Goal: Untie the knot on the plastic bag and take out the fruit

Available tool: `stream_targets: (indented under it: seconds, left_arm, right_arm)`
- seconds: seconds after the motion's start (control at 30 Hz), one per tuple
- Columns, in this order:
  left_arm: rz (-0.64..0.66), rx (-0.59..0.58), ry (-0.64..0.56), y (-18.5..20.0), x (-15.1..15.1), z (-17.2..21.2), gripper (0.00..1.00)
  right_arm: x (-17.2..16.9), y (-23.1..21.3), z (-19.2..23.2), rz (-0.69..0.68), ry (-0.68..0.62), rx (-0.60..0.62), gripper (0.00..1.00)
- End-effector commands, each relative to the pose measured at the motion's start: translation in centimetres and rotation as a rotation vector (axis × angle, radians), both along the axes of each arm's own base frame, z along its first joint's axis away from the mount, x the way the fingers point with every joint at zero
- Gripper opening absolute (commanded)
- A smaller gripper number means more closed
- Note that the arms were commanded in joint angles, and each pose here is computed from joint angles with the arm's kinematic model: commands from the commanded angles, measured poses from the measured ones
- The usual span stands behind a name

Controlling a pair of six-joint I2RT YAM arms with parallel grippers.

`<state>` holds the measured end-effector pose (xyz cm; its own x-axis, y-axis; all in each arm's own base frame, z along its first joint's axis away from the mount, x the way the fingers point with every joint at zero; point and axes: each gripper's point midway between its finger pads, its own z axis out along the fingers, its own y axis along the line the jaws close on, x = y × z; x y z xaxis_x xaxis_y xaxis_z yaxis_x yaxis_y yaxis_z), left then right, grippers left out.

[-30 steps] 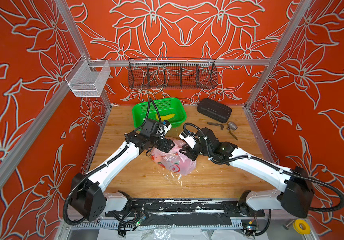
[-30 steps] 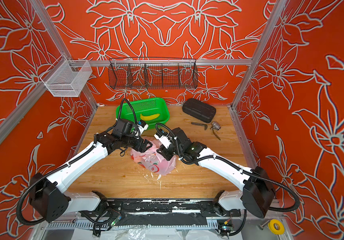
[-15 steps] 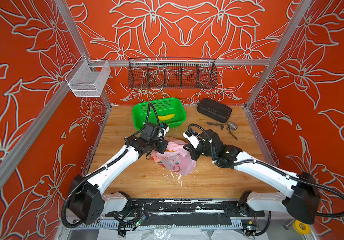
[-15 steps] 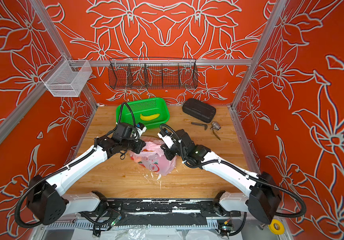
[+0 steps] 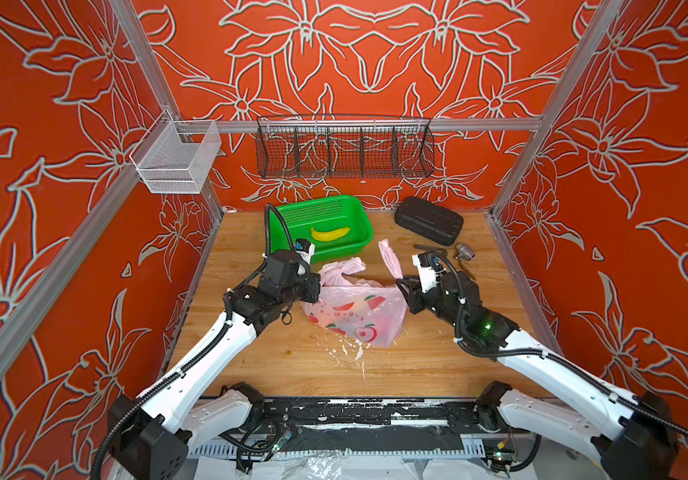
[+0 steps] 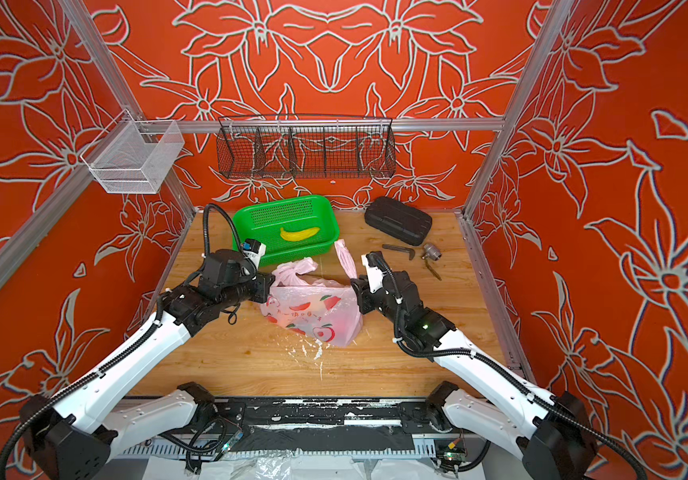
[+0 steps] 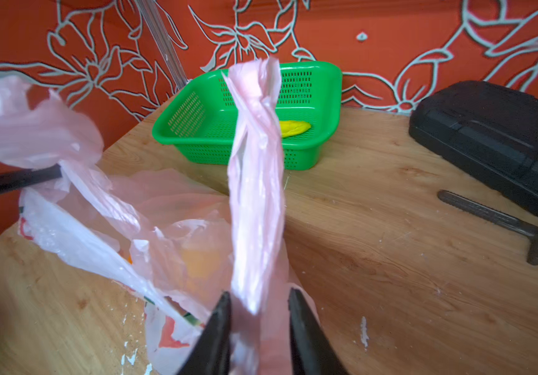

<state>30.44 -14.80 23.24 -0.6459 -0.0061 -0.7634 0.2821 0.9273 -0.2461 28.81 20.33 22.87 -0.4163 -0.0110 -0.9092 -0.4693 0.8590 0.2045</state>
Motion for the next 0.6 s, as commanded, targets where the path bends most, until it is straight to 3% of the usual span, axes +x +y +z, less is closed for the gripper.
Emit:
stream_targets:
  seconds: [0.0,0.07,0.17,0.27,0.43,0.57]
  left_arm:
    - [-0.016,-0.055,-0.006,-0.3,-0.5,1.0,0.38]
    - [-0.032,-0.081,-0.021,-0.5,-1.1,2.0,0.52]
    - [-0.024,-0.134,-0.069,-0.2,-2.1,4.2,0.62]
    - [-0.023,-0.197,-0.089,-0.4,-3.1,5.9,0.7]
    - [-0.024,-0.171,-0.05,-1.3,-4.6,7.0,0.8]
    - [-0.268,0.023,-0.104,-4.4,-6.2,6.7,0.85]
  right_arm:
    - [0.2,-0.9,0.0,-0.058,0.032,0.004,0.46]
    - [-0.1,-0.7,1.0,-0.042,0.045,0.015,0.61]
    - [-0.8,0.5,3.6,0.04,0.024,0.06,0.74]
    - [-0.6,0.5,5.4,0.028,0.025,0.067,0.85]
    - [0.3,1.9,6.7,0.077,0.069,-0.001,0.87]
    - [1.1,4.1,6.8,0.154,0.134,-0.026,0.87]
